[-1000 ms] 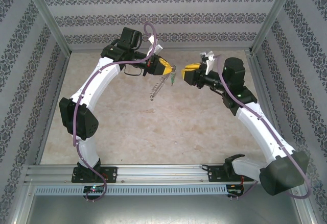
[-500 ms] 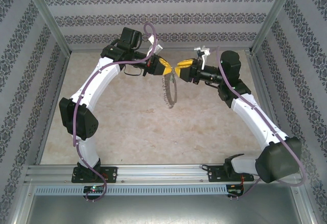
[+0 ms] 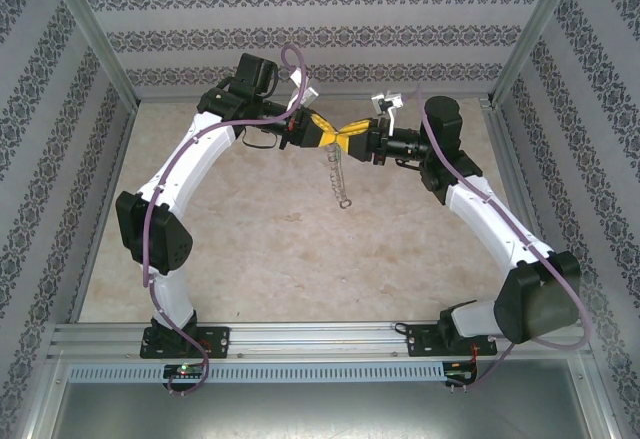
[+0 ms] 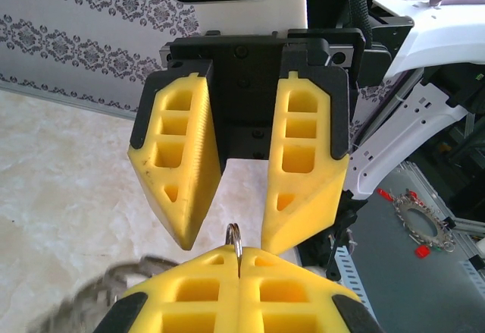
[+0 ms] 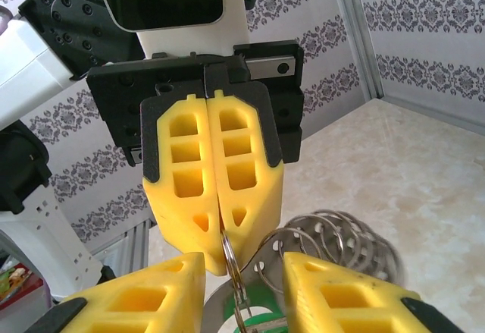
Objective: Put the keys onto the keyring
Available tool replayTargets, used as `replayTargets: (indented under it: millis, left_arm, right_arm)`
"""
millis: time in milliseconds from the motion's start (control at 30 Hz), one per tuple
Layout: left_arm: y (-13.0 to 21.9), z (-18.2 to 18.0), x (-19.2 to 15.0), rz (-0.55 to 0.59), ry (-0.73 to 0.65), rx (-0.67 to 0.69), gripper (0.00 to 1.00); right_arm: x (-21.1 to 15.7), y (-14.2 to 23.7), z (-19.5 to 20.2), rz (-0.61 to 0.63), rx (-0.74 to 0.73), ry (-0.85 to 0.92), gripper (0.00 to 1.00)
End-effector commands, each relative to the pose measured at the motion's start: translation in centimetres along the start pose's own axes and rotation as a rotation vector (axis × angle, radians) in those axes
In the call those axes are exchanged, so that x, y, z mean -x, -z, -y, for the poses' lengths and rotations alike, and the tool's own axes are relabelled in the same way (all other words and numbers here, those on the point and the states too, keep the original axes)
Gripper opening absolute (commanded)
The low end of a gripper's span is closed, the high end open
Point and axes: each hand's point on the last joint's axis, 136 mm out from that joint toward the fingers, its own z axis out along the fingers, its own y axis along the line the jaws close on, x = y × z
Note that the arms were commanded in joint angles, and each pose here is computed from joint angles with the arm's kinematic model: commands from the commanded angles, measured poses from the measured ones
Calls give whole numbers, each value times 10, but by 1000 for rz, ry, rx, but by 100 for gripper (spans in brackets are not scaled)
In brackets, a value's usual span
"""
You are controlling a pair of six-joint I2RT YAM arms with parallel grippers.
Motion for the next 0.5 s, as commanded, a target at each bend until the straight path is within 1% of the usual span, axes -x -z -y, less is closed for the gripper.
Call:
replayTargets:
  millis: [0, 100, 167, 233, 367, 467]
  left_arm:
    - [4, 28, 19, 34, -84, -51, 0]
    - [4, 28, 18, 33, -82, -52, 0]
    - [3, 28, 17, 32, -80, -56, 0]
    - [4, 28, 17, 32, -78, -57, 0]
    - [3, 28, 16, 30, -76, -58, 0]
    - [3, 29, 17, 30, -79, -59, 0]
  right_arm:
    - [12, 0, -8, 17, 37, 50, 29]
    - [13, 1, -6, 23, 27, 51, 29]
    - [15, 2, -5, 29, 23, 50, 33]
    - [17, 2, -5, 33, 23, 51, 33]
    - [19, 2, -5, 33, 30, 53, 26]
    - [17, 2, -5, 28, 35, 47, 18]
